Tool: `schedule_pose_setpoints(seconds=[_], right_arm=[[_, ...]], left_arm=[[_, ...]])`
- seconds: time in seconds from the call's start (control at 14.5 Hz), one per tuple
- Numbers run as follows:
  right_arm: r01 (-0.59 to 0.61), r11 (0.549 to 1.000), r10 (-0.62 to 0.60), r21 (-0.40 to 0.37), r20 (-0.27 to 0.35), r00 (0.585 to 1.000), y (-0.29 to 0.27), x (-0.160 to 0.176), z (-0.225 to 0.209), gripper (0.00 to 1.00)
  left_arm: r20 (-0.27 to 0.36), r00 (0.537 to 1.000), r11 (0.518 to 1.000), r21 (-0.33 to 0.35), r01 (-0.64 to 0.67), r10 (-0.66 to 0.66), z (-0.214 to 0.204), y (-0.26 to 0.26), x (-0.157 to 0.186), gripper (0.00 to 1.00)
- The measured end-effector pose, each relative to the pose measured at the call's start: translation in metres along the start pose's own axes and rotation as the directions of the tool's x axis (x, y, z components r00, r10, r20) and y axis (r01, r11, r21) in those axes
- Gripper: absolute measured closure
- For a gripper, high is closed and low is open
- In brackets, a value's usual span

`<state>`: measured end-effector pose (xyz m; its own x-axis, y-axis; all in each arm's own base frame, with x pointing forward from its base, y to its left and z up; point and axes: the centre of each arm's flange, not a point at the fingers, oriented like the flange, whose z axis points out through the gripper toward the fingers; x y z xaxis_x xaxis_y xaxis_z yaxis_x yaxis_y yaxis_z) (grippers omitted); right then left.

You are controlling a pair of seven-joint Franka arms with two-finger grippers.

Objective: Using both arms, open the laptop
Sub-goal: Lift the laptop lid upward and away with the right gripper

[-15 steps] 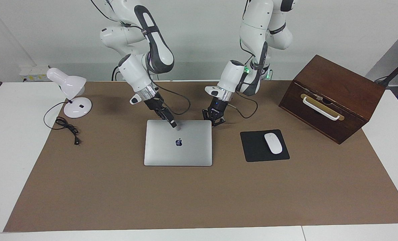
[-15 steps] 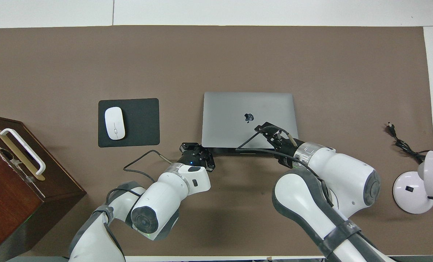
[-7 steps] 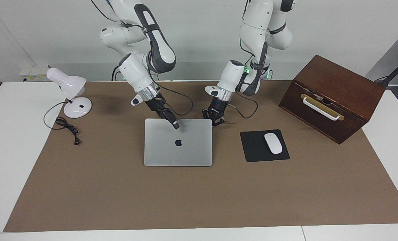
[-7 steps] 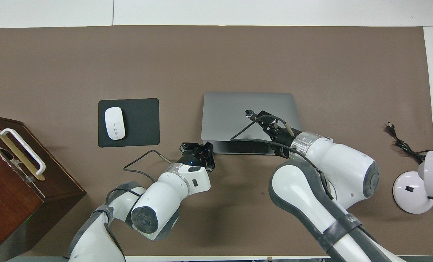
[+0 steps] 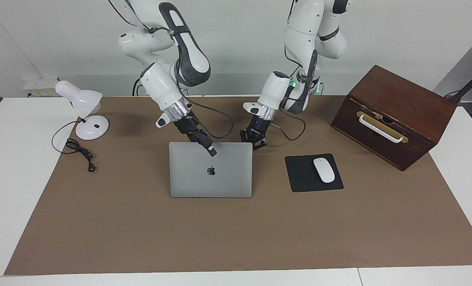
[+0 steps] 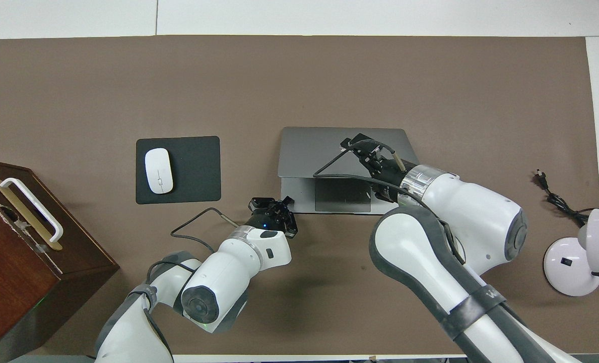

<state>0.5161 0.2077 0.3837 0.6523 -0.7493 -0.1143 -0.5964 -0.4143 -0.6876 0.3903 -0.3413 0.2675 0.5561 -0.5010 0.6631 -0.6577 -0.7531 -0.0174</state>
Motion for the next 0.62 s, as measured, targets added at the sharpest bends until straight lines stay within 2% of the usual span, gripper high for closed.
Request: schedule_pose_setpoints(seconds=[0.62], right_arm=[[0.031, 0.997, -0.029, 0.068, -0.037, 0.999, -0.034, 0.029, -0.007, 0.00]], left_arm=[[0.000, 1.000, 1.000, 0.000, -0.004, 0.004, 0.000, 0.000, 0.000, 0.99]])
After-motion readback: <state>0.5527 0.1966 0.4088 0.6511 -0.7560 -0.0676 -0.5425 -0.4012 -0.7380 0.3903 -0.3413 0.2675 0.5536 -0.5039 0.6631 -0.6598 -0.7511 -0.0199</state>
